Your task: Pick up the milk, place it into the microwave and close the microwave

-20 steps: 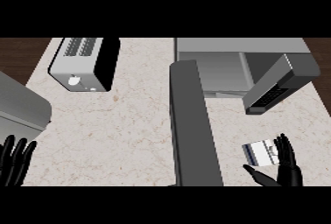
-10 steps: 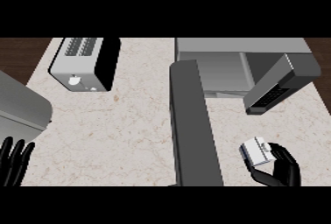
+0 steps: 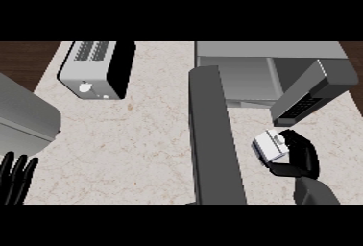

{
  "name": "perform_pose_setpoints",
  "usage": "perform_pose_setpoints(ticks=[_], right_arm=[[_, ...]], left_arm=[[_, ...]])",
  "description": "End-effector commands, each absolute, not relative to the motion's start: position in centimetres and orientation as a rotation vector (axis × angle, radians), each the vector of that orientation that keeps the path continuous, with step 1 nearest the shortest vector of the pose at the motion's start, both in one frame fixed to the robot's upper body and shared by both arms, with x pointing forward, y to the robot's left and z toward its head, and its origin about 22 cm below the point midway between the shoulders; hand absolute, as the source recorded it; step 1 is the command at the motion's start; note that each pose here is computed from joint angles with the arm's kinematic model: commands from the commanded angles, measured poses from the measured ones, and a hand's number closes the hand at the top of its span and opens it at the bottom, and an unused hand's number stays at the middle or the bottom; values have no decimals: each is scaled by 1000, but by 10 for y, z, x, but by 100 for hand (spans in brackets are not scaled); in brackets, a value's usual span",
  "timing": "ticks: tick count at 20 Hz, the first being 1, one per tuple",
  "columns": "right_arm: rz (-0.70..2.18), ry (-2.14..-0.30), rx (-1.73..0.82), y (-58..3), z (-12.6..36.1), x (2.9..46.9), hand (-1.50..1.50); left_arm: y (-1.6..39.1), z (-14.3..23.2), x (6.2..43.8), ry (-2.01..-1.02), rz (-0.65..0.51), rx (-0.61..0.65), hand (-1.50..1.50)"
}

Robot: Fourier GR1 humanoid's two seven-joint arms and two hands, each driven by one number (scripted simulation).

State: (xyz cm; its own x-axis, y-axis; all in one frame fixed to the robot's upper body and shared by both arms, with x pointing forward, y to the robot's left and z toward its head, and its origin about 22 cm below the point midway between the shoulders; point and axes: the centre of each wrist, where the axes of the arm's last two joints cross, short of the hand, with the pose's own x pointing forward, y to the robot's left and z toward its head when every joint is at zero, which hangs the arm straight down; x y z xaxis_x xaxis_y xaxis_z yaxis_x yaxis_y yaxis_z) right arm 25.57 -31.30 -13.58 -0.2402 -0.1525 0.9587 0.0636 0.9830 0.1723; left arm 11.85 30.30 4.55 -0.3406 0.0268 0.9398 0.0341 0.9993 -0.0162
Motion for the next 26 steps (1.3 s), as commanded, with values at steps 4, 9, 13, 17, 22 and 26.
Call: perform_pose_setpoints(ticks=[4, 9, 13, 17, 22, 26], right_arm=[[-43, -1853, 321, -294, -121, 278, 150], [30, -1834, 328, -261, -107, 256, 150], [23, -1860, 311, -247, -76, 232, 150], [-26, -1830, 321, -228, -37, 233, 150], [-55, -1808, 288, -217, -13, 210, 150], [-46, -1832, 279, -197, 2, 239, 150]], left_arm=[[321, 42, 108, -1911, 17, -3, -150], [310, 50, 110, -1909, 18, -7, -150], [311, 46, 97, -1899, 26, -15, -150], [319, 58, 107, -1907, 7, -40, -150], [323, 45, 106, -1915, 19, -34, -150], [319, 38, 109, -1904, 34, -38, -150]])
